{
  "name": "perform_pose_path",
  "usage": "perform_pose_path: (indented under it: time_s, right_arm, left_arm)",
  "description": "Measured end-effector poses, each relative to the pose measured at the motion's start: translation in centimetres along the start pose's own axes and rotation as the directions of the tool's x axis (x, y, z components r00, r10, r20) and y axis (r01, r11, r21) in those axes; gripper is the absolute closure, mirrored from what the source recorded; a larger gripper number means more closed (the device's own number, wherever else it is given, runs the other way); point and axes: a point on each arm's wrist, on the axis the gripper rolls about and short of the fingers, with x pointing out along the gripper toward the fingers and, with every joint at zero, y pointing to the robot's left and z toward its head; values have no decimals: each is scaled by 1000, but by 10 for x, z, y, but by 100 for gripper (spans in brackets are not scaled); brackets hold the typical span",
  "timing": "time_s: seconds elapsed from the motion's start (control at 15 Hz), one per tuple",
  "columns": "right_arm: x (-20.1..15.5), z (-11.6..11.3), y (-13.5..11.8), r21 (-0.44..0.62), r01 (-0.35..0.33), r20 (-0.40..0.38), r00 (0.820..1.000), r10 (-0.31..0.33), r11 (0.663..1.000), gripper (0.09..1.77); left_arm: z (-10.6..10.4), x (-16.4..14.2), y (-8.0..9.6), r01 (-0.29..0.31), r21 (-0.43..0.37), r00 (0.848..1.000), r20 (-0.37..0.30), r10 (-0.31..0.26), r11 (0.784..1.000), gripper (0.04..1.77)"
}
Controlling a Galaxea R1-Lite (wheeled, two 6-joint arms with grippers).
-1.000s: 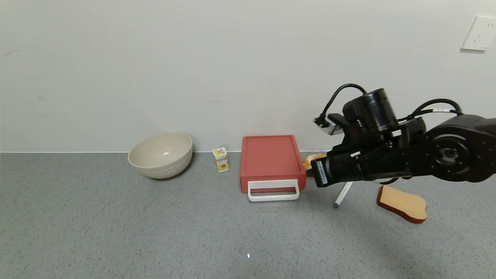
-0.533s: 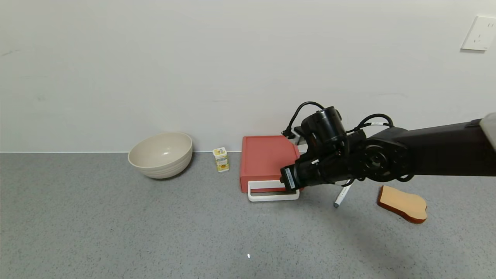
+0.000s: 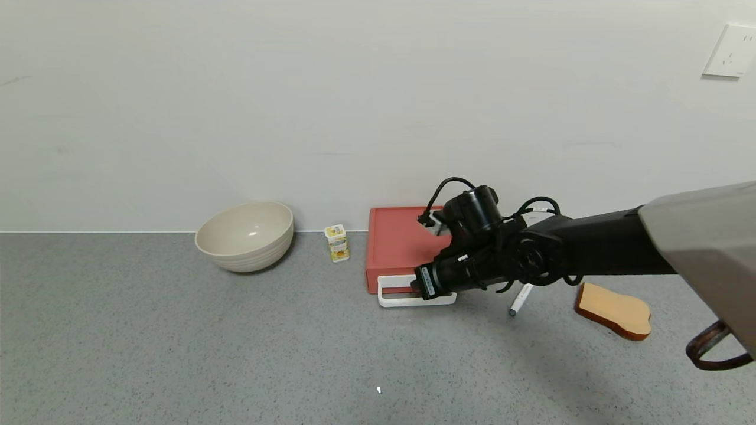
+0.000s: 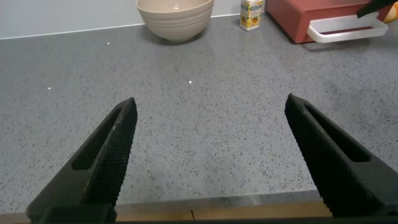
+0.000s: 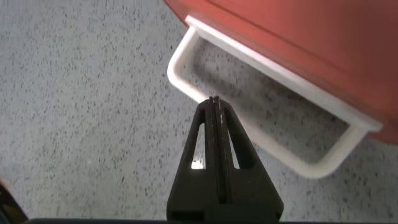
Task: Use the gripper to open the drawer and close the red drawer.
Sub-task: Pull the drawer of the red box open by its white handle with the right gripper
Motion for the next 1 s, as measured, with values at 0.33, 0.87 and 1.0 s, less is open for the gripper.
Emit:
perform_pose_path:
  time_s: [0.33, 0.87, 1.0]
  right_arm:
    - [22, -6, -3, 0, -4, -14, 1000, 4, 1000, 174]
    - [41, -4, -4, -6, -17, -5, 1000, 17, 1000, 174]
    - [45, -4, -5, -3, -17, -9, 1000, 17, 1000, 174]
  left_arm:
    - [0, 0, 0, 0, 0, 1000, 0, 0, 1000, 9]
    - [0, 0, 0, 0, 0, 1000, 0, 0, 1000, 9]
    - [0, 0, 0, 0, 0, 1000, 0, 0, 1000, 9]
